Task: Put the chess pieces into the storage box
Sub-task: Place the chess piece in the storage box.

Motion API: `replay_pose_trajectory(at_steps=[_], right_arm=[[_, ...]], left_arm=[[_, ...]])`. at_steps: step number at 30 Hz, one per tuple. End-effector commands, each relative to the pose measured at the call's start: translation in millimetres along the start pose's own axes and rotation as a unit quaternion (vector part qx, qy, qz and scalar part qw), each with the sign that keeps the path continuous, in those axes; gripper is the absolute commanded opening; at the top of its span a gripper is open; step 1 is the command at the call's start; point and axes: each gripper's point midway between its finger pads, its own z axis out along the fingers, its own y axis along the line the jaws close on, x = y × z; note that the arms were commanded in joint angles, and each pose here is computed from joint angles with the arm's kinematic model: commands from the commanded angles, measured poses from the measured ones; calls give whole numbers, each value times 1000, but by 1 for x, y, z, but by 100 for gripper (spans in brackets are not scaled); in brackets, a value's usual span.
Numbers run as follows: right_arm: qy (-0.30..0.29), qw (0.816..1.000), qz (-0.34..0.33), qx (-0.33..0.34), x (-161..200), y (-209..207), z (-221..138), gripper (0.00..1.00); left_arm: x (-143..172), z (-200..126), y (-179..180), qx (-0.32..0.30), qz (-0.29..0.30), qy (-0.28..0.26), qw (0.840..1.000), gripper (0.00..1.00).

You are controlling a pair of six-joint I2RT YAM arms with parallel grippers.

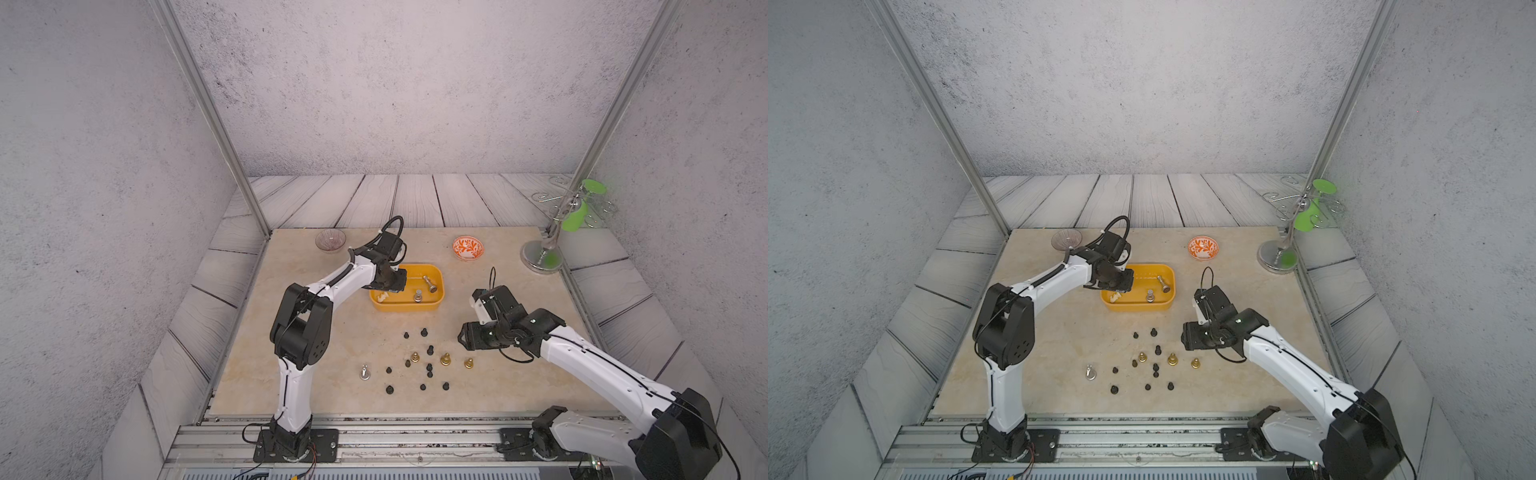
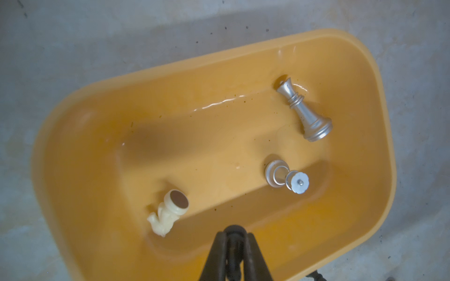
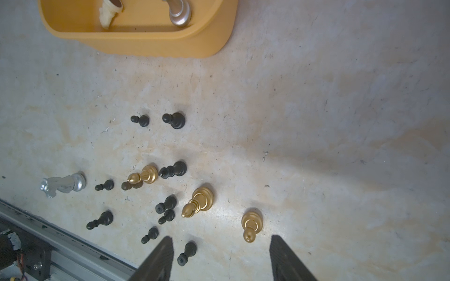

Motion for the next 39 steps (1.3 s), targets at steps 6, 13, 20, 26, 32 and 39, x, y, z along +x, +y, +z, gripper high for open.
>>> replay_pose_trajectory(at_steps=[6,13,20,26,32,39], right_arm=[[-6,1000,3,4,5,-4,-4,64],[-4,1000,3,5,5,-4,-3,64],[-5,1000,4,8,4,-4,-4,64],[-4,1000,2,11,5,-5,-5,64],[-4,1000,4,10,5,-5,-5,64],[-3,1000,3,11,5,-5,-5,64]], left_arm=[[-3,15,7,-4,-4,13,1000,0],[-3,34,6,2,-13,31,999,1],[-9,42,2,18,-24,28,999,6],[-14,38,0,21,-27,21,999,13],[-17,30,-3,30,-27,15,999,21],[-20,23,-3,33,-28,7,999,25]])
